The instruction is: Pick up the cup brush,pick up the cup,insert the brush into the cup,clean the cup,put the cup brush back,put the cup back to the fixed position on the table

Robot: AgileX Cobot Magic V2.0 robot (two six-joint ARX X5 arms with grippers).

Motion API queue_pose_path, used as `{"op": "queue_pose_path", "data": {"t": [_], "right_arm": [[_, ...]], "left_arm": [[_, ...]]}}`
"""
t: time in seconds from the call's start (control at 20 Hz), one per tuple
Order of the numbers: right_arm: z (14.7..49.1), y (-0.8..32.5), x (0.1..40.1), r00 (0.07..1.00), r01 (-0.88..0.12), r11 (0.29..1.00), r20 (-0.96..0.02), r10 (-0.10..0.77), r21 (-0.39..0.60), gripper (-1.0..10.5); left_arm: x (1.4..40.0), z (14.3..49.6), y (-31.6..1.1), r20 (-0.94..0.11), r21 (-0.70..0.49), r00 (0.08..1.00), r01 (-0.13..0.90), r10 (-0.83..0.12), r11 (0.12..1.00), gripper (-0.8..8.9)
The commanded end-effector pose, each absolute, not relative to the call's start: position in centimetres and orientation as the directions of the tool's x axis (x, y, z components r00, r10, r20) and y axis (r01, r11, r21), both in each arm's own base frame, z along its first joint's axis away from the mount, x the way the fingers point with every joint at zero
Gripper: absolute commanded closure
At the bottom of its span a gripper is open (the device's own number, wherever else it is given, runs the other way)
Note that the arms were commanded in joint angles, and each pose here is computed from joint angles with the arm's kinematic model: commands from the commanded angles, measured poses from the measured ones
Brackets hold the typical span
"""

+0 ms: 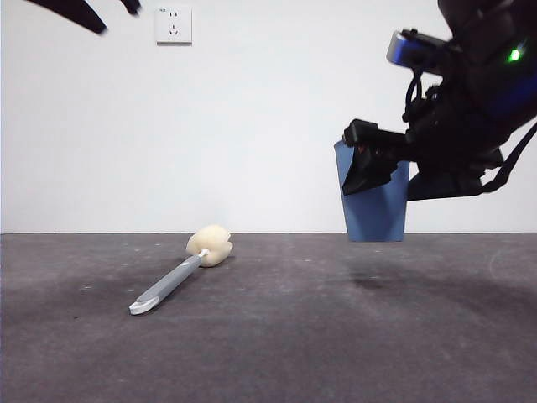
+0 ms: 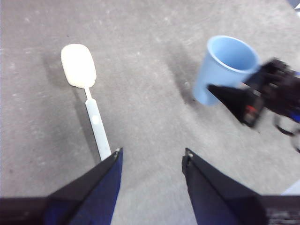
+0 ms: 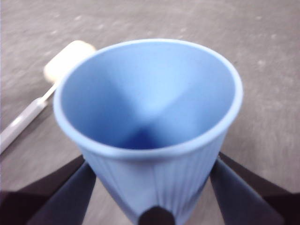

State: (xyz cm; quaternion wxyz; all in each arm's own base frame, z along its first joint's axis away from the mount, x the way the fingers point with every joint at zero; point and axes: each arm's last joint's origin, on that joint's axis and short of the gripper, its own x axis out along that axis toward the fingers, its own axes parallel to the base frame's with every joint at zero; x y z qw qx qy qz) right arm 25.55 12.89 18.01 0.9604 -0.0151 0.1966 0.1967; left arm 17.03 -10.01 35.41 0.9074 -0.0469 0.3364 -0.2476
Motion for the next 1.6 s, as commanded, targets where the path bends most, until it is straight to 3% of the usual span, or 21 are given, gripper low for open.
{"op": "queue_pose_path", "data": {"t": [0.05, 0.6, 0.85, 0.95, 1.35, 1.6], "right_arm": [[16.6, 12.7, 26.4, 0.842, -0.407, 0.912, -0.370, 0.394, 0.046, 9.6], [12.1, 12.9, 27.4, 0.795, -0.415, 0.910, -0.477, 0.374, 0.022, 9.5], [11.5, 12.7, 27.1, 0.761, -0.408, 0.913, -0.544, 0.355, 0.025, 6.1], [11.6, 12.7, 27.0, 0.759, -0.408, 0.913, -0.545, 0.355, 0.026, 5.2], [17.1, 11.9, 25.4, 0.803, -0.418, 0.908, -0.466, 0.372, 0.005, 5.0], [21.7, 10.2, 20.7, 0.762, -0.413, 0.909, -0.526, 0.377, 0.054, 5.0]], "left_arm": [[16.1, 35.8, -9.5, -0.571, -0.244, 0.658, 0.434, -0.491, 0.867, 5.93], [15.3, 36.0, -9.1, -0.569, -0.249, 0.656, 0.438, -0.496, 0.864, 5.93], [15.3, 36.0, -9.1, -0.569, -0.247, 0.656, 0.439, -0.496, 0.864, 5.93], [15.3, 36.0, -9.1, -0.569, -0.247, 0.656, 0.439, -0.496, 0.864, 5.93], [15.3, 36.0, -9.1, -0.569, -0.247, 0.656, 0.439, -0.496, 0.864, 5.93], [15.2, 35.8, -9.0, -0.596, -0.232, 0.635, 0.449, -0.491, 0.863, 5.93]]}}
